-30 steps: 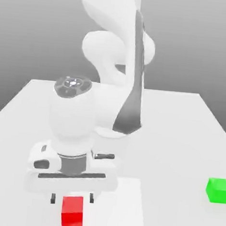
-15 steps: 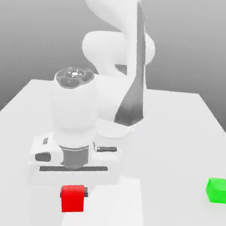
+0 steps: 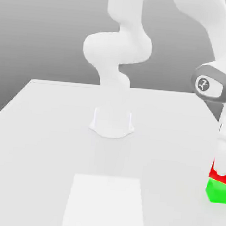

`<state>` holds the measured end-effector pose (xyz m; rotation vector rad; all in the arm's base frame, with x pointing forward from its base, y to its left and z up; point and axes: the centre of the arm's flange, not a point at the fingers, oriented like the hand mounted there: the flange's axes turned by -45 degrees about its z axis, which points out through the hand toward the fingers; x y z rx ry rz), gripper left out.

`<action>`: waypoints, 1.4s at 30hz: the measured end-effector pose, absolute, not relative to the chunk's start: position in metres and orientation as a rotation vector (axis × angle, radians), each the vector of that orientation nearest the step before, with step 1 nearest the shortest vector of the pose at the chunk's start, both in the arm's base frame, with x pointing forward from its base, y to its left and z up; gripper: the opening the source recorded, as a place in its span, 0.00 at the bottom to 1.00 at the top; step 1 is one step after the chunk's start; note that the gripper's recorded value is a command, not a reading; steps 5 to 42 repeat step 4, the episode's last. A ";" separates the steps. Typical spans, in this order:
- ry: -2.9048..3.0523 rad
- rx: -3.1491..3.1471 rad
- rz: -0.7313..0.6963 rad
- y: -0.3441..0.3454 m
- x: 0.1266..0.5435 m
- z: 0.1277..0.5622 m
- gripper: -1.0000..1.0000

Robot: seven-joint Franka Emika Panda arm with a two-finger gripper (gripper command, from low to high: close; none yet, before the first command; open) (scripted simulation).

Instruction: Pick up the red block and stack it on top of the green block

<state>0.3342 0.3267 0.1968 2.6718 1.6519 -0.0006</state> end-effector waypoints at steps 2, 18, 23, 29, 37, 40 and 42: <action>1.657 2.668 -0.001 0.328 0.333 0.187 1.00; 1.657 2.668 -0.001 0.328 0.333 0.187 1.00; 1.657 2.668 -0.001 0.328 0.333 0.187 1.00; 1.657 2.668 -0.001 0.328 0.333 0.187 1.00; 1.657 2.668 -0.001 0.328 0.333 0.187 1.00; 1.657 2.668 -0.001 0.328 0.333 0.187 1.00; 1.657 2.668 -0.001 0.328 0.333 0.187 1.00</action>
